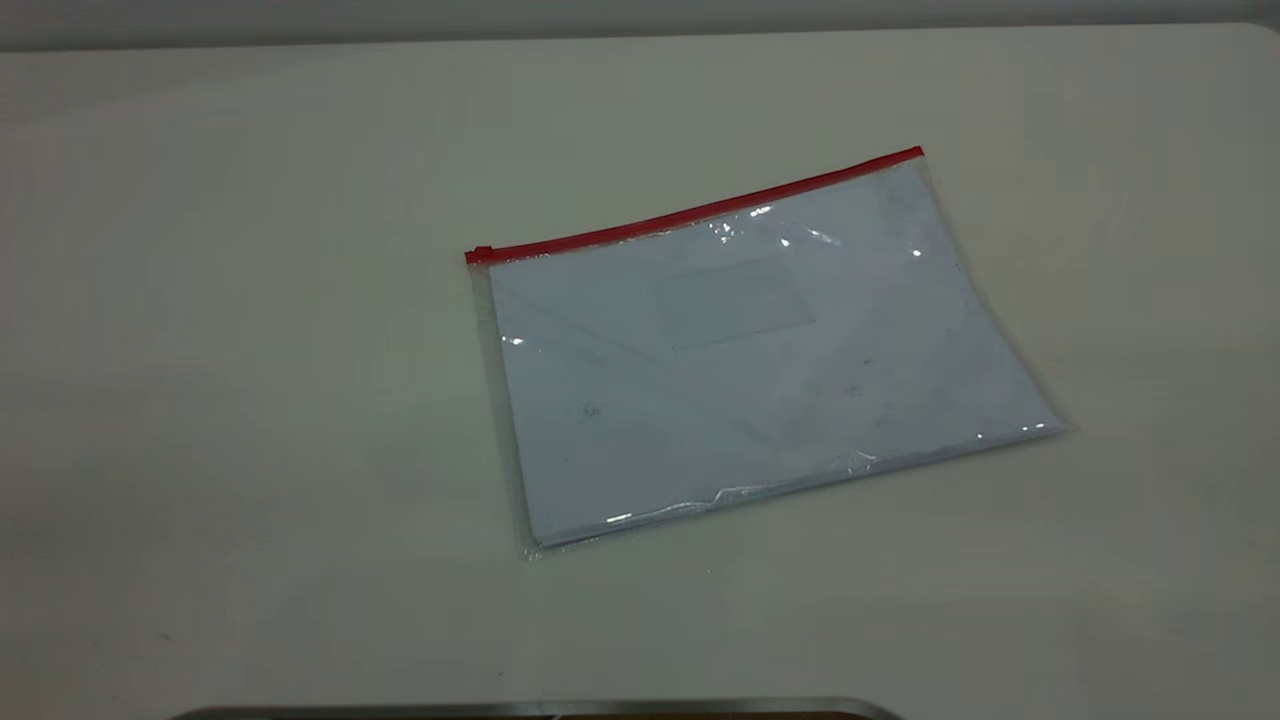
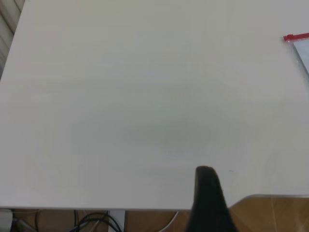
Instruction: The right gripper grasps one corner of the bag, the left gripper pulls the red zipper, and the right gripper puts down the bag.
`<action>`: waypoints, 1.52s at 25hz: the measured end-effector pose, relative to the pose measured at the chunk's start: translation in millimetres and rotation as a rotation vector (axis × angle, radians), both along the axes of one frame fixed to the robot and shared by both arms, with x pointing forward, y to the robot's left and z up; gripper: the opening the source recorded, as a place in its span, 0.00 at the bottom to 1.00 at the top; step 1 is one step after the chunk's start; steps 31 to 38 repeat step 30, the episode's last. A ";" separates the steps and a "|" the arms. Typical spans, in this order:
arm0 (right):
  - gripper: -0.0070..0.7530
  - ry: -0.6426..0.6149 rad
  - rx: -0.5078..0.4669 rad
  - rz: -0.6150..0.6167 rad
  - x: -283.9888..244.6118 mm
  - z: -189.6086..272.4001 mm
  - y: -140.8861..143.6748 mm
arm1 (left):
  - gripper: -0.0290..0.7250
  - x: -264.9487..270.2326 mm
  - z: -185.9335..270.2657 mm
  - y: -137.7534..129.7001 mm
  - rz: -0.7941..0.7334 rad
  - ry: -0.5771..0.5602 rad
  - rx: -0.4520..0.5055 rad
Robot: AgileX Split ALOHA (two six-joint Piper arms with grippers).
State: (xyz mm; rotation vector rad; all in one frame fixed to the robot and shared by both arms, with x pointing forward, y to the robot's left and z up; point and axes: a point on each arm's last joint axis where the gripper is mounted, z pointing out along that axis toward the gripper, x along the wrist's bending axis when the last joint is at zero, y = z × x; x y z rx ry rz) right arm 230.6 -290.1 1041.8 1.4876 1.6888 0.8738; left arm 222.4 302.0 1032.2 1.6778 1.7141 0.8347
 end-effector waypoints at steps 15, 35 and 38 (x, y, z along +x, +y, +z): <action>0.77 0.004 0.024 -0.010 -0.3 -0.3 -3.7 | 0.82 0.0 0.0 0.0 0.004 0.000 -0.005; 0.77 0.004 0.024 -0.009 -0.3 -0.3 -3.7 | 0.82 0.0 0.0 0.0 0.001 0.000 -0.001; 0.77 0.004 0.024 -0.009 -0.3 -0.3 -3.7 | 0.82 0.0 0.0 0.0 0.001 0.000 -0.001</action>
